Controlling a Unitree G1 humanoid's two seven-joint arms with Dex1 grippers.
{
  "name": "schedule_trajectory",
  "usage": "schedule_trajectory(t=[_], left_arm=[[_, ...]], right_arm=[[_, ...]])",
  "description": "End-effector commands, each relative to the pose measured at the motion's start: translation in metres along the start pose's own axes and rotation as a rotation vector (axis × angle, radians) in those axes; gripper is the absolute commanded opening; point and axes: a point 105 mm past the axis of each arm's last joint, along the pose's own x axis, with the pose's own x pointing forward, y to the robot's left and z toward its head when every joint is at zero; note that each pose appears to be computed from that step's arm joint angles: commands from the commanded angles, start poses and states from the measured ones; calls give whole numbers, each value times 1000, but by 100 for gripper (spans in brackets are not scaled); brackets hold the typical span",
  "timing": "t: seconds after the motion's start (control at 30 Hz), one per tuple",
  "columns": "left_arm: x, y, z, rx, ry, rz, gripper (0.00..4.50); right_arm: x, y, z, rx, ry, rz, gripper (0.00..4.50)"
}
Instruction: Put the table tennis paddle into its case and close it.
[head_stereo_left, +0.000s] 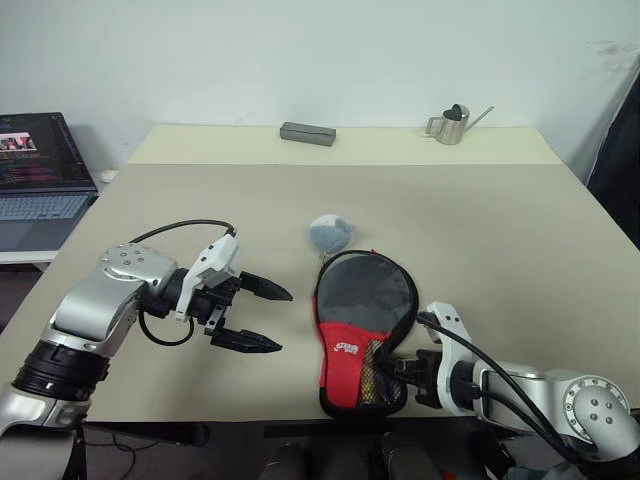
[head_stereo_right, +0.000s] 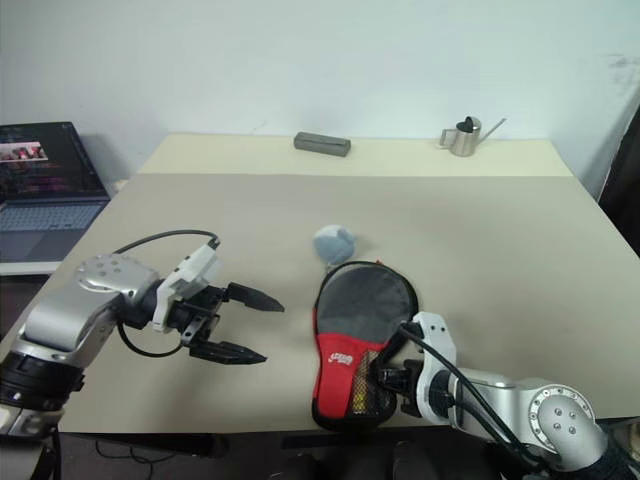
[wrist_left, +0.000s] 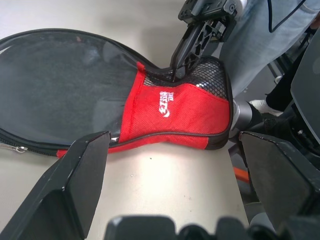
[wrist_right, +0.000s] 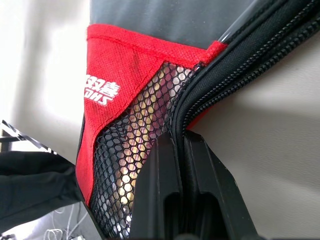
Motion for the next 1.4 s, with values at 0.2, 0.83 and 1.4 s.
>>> schedule_trajectory(t=[0.2,0.83,1.4], left_arm=[[1,-4,9,32,-23,-54,450],[-19,48,25,56,-136,267,450],[-59,69,-9,60,40,455,450]], right_arm=[[-10,-3,7,-13,-40,-14,208],[-66,23,105,-764,-443,108,416],[-16,40,131,-1125,-375,278,446]])
